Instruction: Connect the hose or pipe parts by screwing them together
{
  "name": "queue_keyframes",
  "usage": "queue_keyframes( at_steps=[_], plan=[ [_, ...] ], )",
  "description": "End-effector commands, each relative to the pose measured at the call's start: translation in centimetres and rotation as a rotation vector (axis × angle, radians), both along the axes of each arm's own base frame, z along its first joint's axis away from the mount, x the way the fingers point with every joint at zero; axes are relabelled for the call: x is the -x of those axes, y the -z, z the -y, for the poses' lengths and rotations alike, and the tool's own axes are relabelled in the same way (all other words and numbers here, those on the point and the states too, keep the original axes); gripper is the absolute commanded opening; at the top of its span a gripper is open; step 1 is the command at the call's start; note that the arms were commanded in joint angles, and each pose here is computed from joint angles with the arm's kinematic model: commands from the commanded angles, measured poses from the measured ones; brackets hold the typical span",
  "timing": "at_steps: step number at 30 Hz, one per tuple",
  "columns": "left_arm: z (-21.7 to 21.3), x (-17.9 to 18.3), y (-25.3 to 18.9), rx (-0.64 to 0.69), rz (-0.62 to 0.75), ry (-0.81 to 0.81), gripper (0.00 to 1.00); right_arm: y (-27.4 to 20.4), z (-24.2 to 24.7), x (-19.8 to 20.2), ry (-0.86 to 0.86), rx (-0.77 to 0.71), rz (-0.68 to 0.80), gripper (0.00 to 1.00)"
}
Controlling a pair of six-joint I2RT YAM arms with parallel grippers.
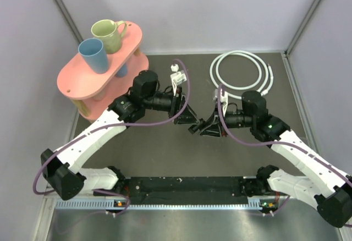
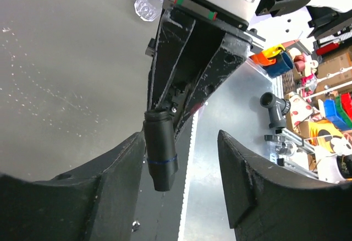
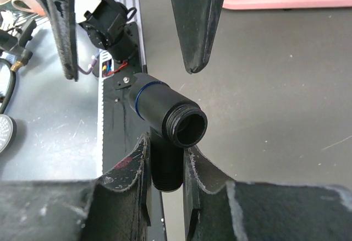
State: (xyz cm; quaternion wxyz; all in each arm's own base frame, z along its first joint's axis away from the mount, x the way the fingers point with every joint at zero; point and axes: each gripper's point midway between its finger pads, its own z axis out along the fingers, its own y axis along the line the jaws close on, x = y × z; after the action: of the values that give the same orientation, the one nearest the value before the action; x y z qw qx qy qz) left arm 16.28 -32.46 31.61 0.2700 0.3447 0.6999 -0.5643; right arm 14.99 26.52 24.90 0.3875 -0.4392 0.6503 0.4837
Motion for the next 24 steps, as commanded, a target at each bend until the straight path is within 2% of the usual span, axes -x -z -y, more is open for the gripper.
queue_keyframes(
  at_steps=[1,3,8,16,24],
  plan=[
    [0.5,-0.2,-0.1,-0.019,-0.004,0.046,0.58,-2.5,-0.5,0.0,-0.031,-0.047,0.058,0.0],
    [0.5,-0.2,0.5,-0.04,-0.023,0.049,0.55,-2.6,-0.5,-0.1,-0.024,-0.046,0.057,0.0],
    [0.6,-0.6,2.2,-0.087,-0.057,0.04,0.54,-2.7,-0.6,-0.2,-0.027,-0.043,0.049,0.0],
    [1.2,0.1,2.2,-0.065,-0.088,0.114,0.49,-2.5,-0.7,-0.6,-0.017,-0.038,0.033,0.0],
    [1.4,-0.4,3.9,-0.103,-0.127,0.099,0.45,-2.0,-0.9,-0.9,-0.015,-0.025,0.026,0.0]
  ],
)
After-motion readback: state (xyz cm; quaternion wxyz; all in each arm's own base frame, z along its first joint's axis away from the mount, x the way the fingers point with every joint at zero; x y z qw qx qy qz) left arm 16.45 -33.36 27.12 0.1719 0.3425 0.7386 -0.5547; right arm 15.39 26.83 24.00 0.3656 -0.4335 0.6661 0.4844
